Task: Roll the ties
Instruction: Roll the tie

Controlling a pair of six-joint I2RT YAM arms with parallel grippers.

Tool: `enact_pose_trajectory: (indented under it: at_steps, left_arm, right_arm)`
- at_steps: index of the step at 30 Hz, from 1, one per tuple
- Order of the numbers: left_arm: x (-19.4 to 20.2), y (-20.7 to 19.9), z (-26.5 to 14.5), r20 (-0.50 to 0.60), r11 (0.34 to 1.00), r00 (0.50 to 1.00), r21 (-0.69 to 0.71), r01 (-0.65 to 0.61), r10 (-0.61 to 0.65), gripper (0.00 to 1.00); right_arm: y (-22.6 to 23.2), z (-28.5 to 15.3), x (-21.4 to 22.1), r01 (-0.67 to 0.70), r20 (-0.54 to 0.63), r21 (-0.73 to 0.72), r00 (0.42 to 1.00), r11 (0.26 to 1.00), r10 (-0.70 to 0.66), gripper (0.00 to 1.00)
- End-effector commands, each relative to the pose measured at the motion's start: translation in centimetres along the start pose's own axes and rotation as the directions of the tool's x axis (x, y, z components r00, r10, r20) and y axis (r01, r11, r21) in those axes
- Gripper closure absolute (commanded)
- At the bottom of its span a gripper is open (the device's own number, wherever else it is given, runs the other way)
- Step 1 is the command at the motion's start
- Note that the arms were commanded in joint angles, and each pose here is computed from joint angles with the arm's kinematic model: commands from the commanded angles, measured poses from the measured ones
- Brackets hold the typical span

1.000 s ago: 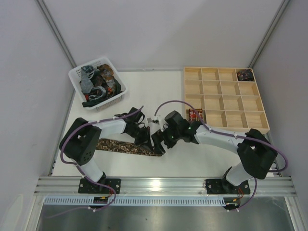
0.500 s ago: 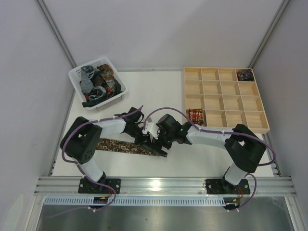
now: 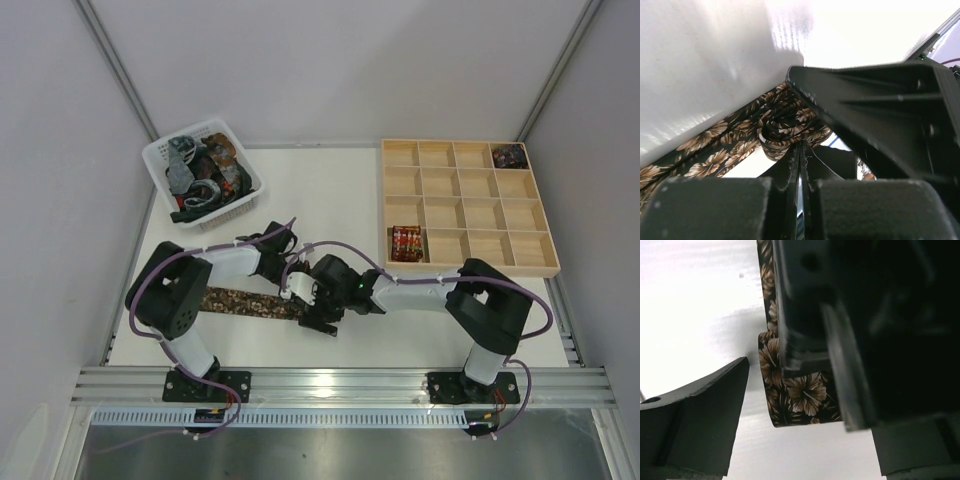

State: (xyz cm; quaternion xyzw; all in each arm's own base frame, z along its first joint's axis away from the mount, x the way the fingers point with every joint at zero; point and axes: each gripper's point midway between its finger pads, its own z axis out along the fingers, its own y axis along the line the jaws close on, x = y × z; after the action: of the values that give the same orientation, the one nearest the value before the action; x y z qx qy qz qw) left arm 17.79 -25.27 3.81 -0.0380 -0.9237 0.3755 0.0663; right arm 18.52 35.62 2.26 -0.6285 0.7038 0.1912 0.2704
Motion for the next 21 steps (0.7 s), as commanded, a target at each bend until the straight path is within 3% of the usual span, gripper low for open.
enact_pose_trajectory:
  at_steps: [1,6,10,13,18,21]
  left_arm:
    - [-0.8,-0.3,-0.6,0.016,0.999,0.999,0.021,-0.044,0.044,0.94]
    - [-1.1,-0.1,-0.9,0.020,0.999,0.999,0.019,-0.044,0.044,0.93]
    - [-1.5,-0.3,-1.1,0.027,0.999,0.999,0.021,-0.048,0.047,0.93]
    - [-1.9,-0.6,-1.3,0.037,0.998,0.998,0.026,-0.051,0.050,0.92]
    - [-2.5,-1.0,-1.5,0.047,0.998,0.998,0.032,-0.054,0.052,0.91]
    - [-2.5,-1.0,-1.4,0.044,0.998,0.998,0.031,-0.049,0.048,0.91]
  right_arm:
    - [-2.1,0.7,-0.3,0.042,-0.006,0.130,0.999,0.991,-0.041,0.06]
    - [-1.4,0.7,0.6,0.067,-0.038,0.084,0.997,0.994,-0.064,0.13]
    - [-1.0,0.7,1.3,0.050,-0.056,0.044,0.997,0.998,-0.047,0.27]
    - [-0.5,0.8,1.4,0.037,-0.058,0.015,0.998,0.999,-0.036,0.29]
    - [-0.1,1.0,1.3,0.011,-0.055,-0.025,0.998,1.000,-0.013,0.48]
    - [-0.2,1.1,1.6,-0.008,-0.059,-0.027,0.998,1.000,0.006,0.53]
